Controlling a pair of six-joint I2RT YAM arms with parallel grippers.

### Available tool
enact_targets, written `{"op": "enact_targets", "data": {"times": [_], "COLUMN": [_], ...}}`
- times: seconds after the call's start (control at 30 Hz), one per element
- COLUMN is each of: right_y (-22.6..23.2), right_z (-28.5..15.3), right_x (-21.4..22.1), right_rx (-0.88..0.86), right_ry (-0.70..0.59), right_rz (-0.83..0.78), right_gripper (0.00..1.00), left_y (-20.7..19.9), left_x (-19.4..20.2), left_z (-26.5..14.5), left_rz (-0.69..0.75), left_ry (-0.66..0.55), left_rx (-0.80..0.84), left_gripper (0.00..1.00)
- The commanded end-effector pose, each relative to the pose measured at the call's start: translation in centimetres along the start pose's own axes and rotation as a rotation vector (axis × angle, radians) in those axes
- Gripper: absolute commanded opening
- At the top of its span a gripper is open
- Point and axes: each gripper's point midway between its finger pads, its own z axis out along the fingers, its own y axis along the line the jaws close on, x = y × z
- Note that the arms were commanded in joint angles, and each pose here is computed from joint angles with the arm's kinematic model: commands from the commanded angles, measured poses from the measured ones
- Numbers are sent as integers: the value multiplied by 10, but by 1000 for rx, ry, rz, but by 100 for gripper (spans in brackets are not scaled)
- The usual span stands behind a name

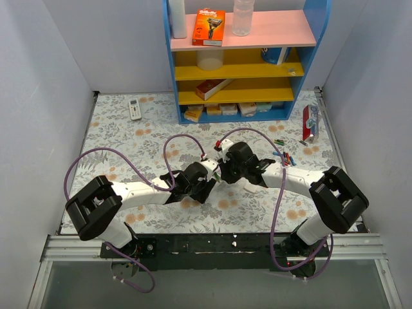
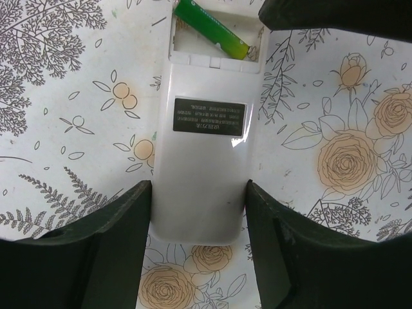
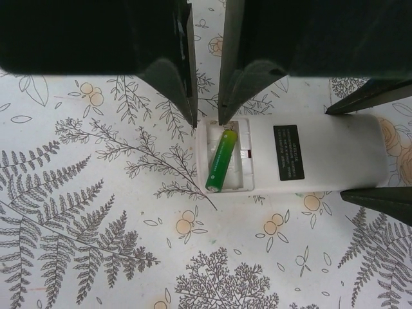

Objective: Load the batteries into the remote control

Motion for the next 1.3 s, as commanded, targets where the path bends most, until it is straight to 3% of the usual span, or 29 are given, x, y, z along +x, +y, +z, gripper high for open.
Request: {"op": "enact_targets", "data": {"times": [0.0,0.13,0.63,1.27], "right_y": [23,30,20,-1], "right_z": [-11,-7,16,30], "right_x": [-33,-40,-58,-44], "right_rx": [-101,-133,-118,-52], "right_ry": [-133,-147,-186,-166], "right_rz": [-52,-22,73,102], "right_gripper": [29,34,35,31], "left_y": [-1,-1,-3,-5], "left_x": [-7,-8,-9,-12], "left_z": [-2,-2,-3,-3], "left_rz": [2,3,11,16], "left_ry": [-19,-20,-27,-34], "left_rx": [13,16,27,38], "left_gripper": [37,36,37,39]}}
